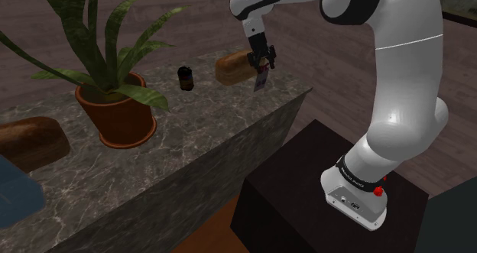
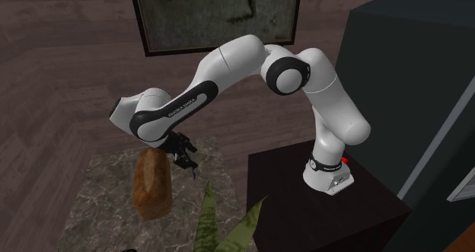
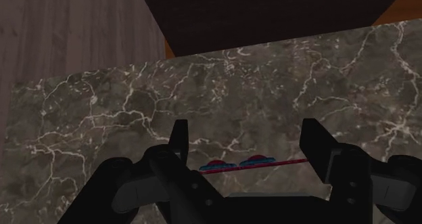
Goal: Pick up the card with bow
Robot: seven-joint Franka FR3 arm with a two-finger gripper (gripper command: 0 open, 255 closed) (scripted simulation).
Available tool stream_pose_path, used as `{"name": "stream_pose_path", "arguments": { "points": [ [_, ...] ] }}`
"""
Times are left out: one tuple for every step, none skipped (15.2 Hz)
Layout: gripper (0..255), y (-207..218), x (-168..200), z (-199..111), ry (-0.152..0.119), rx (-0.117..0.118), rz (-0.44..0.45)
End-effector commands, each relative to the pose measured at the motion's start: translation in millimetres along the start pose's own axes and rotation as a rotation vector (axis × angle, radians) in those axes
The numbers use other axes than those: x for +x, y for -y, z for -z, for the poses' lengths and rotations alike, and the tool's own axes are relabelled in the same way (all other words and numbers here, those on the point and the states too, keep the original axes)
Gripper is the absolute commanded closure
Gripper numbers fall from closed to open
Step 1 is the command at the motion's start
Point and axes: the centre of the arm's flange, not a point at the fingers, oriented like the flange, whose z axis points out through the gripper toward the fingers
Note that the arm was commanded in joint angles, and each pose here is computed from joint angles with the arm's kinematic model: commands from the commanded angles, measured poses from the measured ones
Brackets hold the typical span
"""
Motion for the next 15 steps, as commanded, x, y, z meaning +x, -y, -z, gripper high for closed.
{"name": "stream_pose_path", "arguments": {
  "points": [
    [255,1,1,-2,0.003,0.000,0.001],
    [255,1,1,-2,0.003,0.000,0.001],
    [255,0,1,-2,0.003,0.000,0.001],
    [255,0,1,-3,0.003,0.000,0.001],
    [255,-1,-2,2,0.003,0.000,0.001],
    [255,-1,-5,6,0.003,0.000,0.001],
    [255,-2,-9,10,0.003,0.000,0.001],
    [255,-3,-12,14,0.003,0.000,0.001],
    [255,-3,-15,18,0.003,0.000,0.001],
    [255,-4,-18,22,0.003,0.000,0.001],
    [255,-4,-21,27,0.003,0.000,0.001],
    [255,-5,-25,31,0.003,0.000,0.001],
    [255,-5,-28,35,0.003,0.000,0.001],
    [255,-6,-31,39,0.003,0.000,0.001],
    [255,-6,-34,43,0.003,0.000,0.001]
  ]
}}
